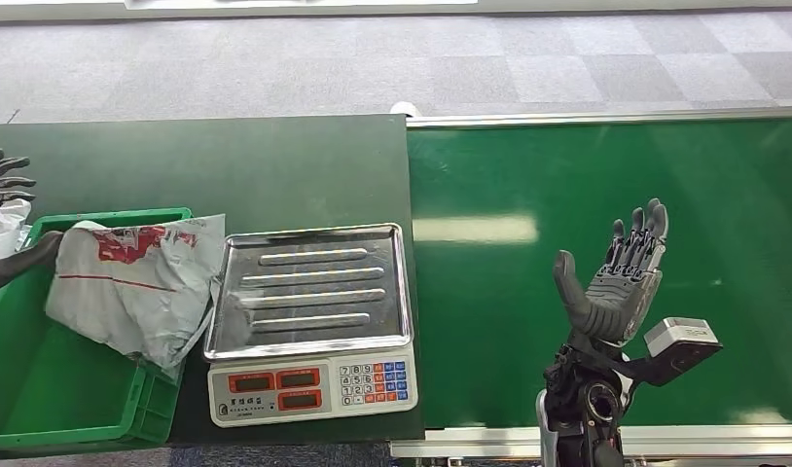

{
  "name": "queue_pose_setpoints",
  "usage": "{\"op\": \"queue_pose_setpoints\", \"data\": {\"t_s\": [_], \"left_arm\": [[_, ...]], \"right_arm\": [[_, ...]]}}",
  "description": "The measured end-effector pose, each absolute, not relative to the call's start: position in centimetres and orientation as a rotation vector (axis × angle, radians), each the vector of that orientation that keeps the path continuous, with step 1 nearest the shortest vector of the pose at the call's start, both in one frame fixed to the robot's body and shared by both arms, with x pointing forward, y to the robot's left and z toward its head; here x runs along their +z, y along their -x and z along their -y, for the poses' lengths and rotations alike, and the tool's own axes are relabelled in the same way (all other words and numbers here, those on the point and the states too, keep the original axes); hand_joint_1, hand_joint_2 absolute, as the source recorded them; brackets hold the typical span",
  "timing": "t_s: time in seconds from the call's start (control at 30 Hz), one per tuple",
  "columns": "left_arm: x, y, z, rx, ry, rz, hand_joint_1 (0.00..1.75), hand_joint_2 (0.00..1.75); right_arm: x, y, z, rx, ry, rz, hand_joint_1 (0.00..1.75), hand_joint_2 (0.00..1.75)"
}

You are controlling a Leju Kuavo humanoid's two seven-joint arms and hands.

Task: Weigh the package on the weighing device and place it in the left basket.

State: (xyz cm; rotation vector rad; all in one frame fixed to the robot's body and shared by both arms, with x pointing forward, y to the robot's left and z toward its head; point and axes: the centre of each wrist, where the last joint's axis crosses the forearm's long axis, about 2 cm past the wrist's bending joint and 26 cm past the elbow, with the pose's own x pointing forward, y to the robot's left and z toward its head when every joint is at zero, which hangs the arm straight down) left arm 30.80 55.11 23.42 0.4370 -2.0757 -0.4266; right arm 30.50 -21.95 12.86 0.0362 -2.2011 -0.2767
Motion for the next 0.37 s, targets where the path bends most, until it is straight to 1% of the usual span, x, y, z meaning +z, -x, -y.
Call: {"op": "queue_pose_setpoints", "data": {"t_s": [0.37], "left_arm": [[23.05,-31.30,-54.27,-0.370,-0.521,2.053,0.00,1.75]], "right_arm": [[12.54,-30.22,22.04,-0.277,-0.030,2.189,0.00,1.75]]}}
